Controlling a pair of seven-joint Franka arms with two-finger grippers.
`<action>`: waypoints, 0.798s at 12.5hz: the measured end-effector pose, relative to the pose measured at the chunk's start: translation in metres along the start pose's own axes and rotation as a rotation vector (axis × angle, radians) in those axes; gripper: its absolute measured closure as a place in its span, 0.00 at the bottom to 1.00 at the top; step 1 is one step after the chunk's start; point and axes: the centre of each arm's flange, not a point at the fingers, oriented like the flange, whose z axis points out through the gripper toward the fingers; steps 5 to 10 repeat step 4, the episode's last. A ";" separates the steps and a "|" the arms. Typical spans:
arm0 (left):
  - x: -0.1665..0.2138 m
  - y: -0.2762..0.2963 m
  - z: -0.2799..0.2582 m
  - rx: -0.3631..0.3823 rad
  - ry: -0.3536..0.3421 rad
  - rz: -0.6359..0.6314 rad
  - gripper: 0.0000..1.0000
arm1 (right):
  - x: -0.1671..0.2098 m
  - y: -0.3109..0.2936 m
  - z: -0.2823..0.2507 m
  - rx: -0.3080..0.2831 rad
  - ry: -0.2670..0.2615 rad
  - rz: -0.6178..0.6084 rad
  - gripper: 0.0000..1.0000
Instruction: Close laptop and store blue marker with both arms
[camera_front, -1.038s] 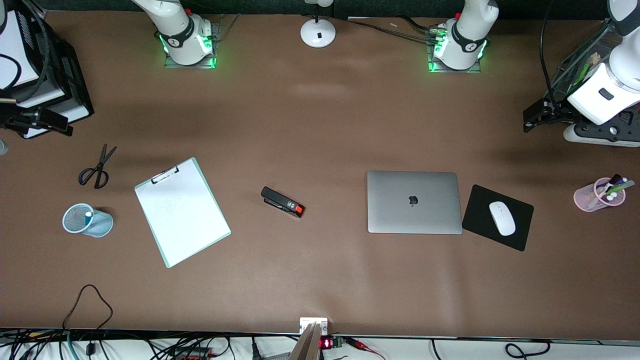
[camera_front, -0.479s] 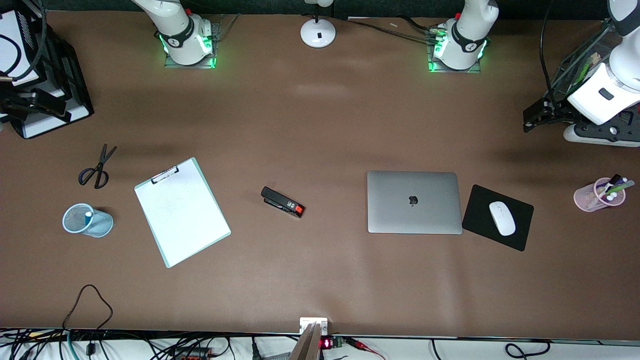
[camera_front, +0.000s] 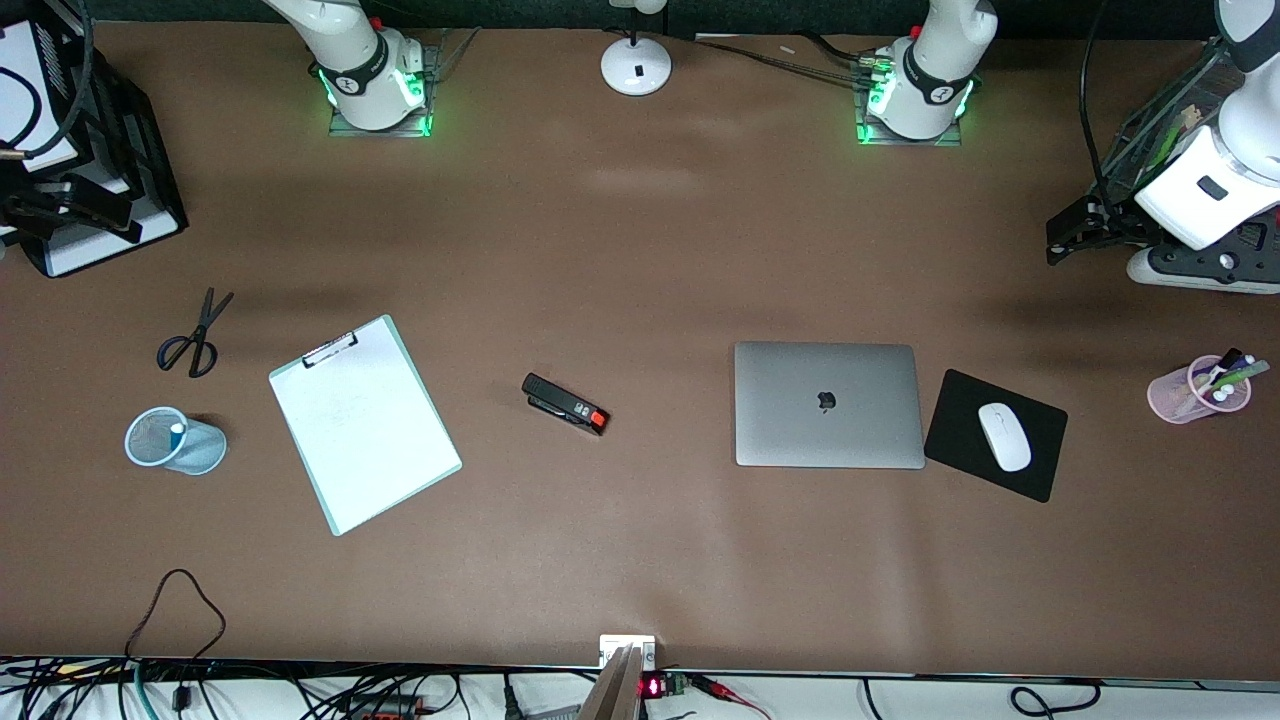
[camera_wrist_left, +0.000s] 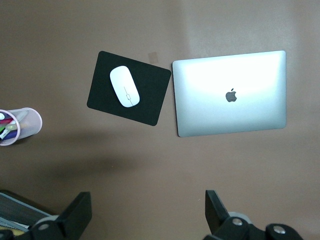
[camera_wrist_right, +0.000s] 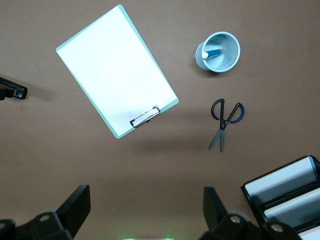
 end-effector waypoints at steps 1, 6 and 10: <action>0.000 0.000 0.000 0.000 0.000 0.000 0.00 | 0.001 0.000 0.000 0.000 0.005 0.000 0.00; 0.000 0.000 0.000 0.000 0.000 0.000 0.00 | 0.002 -0.001 -0.002 -0.001 0.017 -0.002 0.00; 0.000 0.000 0.000 0.000 0.000 0.000 0.00 | 0.002 -0.001 -0.002 -0.001 0.017 -0.002 0.00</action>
